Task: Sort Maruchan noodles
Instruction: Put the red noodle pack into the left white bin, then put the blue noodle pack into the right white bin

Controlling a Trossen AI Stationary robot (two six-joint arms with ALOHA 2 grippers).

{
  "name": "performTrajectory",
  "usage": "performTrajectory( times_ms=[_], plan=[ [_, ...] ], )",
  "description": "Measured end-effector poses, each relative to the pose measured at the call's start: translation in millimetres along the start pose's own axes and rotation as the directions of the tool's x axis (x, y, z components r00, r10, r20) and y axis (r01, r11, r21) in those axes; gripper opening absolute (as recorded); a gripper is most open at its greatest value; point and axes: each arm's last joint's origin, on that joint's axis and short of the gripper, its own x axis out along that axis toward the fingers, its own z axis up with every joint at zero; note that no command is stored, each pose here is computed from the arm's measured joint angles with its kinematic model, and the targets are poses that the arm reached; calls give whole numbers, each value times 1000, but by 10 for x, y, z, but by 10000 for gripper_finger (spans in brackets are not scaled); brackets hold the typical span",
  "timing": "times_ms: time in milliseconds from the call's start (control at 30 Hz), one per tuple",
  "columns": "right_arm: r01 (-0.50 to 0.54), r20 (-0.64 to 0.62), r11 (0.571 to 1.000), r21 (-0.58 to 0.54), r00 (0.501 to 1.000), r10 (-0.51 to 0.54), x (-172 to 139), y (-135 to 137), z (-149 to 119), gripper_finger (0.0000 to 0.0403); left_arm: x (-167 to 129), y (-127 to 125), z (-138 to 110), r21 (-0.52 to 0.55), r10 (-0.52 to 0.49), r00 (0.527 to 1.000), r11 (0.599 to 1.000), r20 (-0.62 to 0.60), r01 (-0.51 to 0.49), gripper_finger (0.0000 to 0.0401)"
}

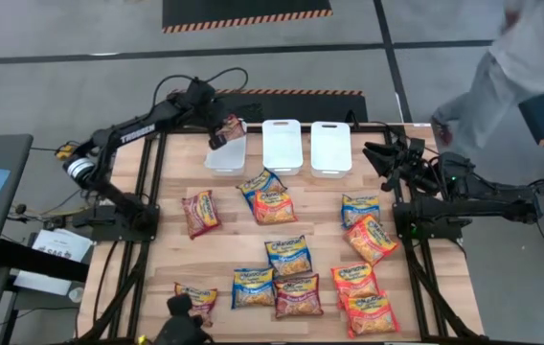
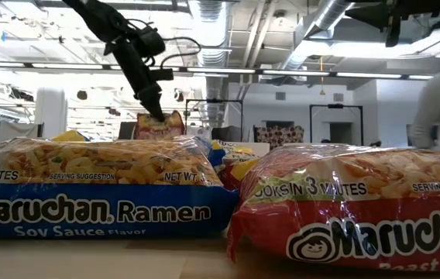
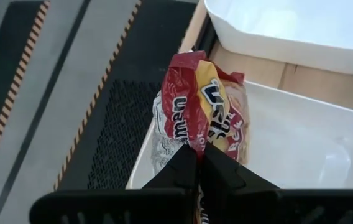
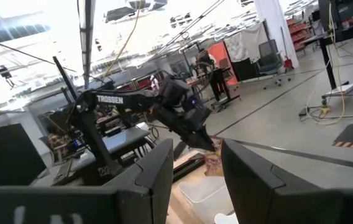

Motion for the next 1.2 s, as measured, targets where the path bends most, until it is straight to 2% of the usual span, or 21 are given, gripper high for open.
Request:
performTrajectory(
  times_ms=[367,500,767,1033,1200],
  plan=[
    [2,2,1000,1,1000,-2,0,0,1,162,288,-10,-66,79,6,994,997,-110,3,0],
    [2,2,1000,1,1000,-2,0,0,1,162,290,-6,-59,103,-18,996,994,-87,27,0],
    [2,2,1000,1,1000,-2,0,0,1,162,291,31,-43,101,13,998,995,-67,-7,4],
    [1,2,1000,1,1000,-1,0,0,2,162,379,9,-125,70,-22,991,997,-134,32,61],
    [-2,11,1000,5,1000,2,0,3,11,162,442,21,-154,39,34,982,999,-184,-27,101]
  ],
)
